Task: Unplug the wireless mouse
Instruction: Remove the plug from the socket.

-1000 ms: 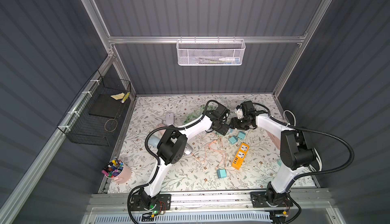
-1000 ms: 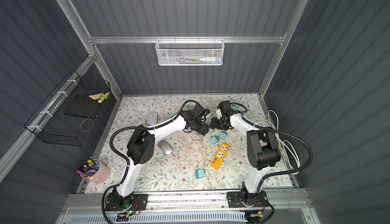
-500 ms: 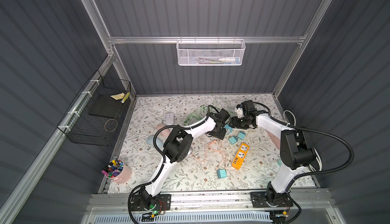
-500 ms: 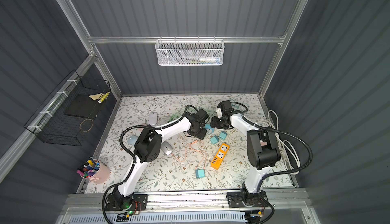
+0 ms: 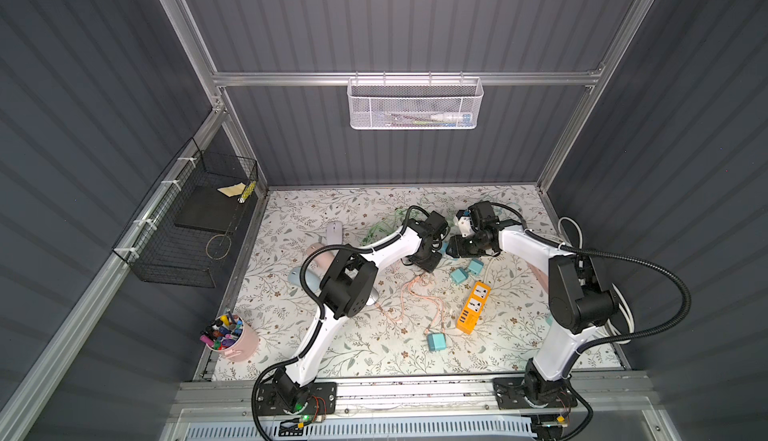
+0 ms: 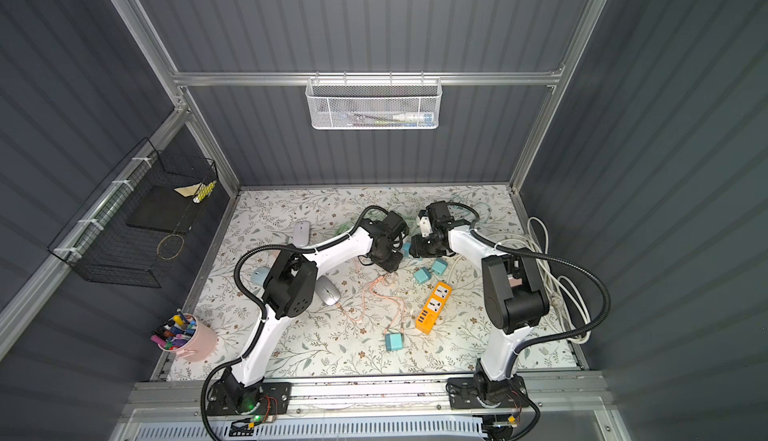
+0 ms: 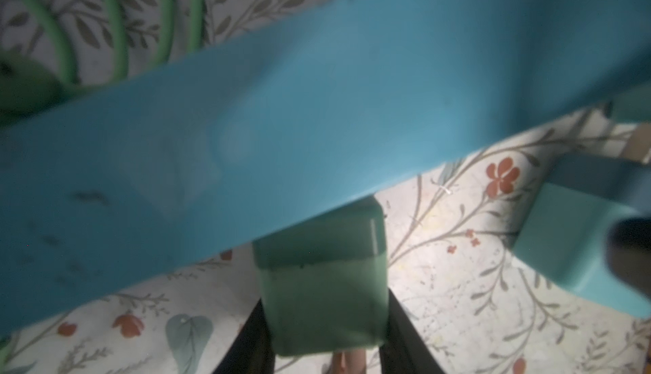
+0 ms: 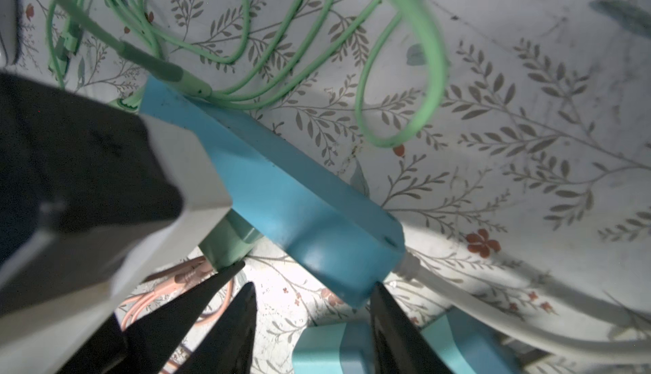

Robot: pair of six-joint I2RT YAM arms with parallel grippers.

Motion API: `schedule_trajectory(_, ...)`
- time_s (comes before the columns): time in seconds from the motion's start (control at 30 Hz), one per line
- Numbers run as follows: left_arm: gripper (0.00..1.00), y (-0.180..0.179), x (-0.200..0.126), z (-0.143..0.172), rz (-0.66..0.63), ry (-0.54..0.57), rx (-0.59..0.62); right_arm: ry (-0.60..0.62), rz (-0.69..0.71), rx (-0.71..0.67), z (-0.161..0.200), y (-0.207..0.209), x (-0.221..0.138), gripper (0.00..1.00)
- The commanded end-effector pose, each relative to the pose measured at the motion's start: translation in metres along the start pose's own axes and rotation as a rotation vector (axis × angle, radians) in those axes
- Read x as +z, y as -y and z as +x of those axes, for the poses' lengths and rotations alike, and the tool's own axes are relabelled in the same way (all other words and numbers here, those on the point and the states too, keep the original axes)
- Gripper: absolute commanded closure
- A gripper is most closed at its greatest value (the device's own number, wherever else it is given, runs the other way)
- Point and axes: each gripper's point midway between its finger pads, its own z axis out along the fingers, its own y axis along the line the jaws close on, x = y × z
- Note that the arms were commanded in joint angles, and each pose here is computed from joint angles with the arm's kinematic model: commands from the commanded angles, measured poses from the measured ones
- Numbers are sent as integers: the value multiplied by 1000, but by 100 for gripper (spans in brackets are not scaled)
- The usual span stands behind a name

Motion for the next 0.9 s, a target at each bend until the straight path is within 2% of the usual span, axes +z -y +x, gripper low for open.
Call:
schedule_trajectory(0.0,100,14,-24,6,101,9,188,-34,18,-58,6,-2,1,48)
schedule_trajectory(0.1,100,21,-35,9,132,31,277,-47,21,-60,7,-3,5,48)
schedule_trajectory(0.2,100,22,-52,9,165,52,308,-42,50,-55,7,2,4,48)
schedule_trajectory(0.3,100,31,-90,1,407,165,250,-22,65,-54,4,3,-2,47)
schedule_trajectory(0.37,100,13,-99,-5,370,201,183,-12,71,-51,2,3,-6,47)
schedule_trajectory(0.43,100,14,-110,-1,372,184,228,4,79,-43,1,3,-12,47)
schedule_trajectory(0.5,100,14,-125,-4,413,215,229,31,79,-36,0,1,-21,47)
schedule_trajectory(0.53,100,8,-127,-7,392,230,213,42,78,-32,1,0,-26,47)
schedule_trajectory(0.6,100,-23,-123,-9,208,195,150,68,58,-21,3,-5,-38,46)
schedule_trajectory(0.8,100,-72,-104,6,-98,-40,103,116,33,-24,15,-19,-63,45)
schedule_trajectory(0.83,100,-74,-104,5,-125,-48,103,118,32,-27,16,-21,-66,45)
schedule_trajectory(0.87,100,-63,-105,2,-63,-29,102,119,27,-31,18,-24,-68,45)
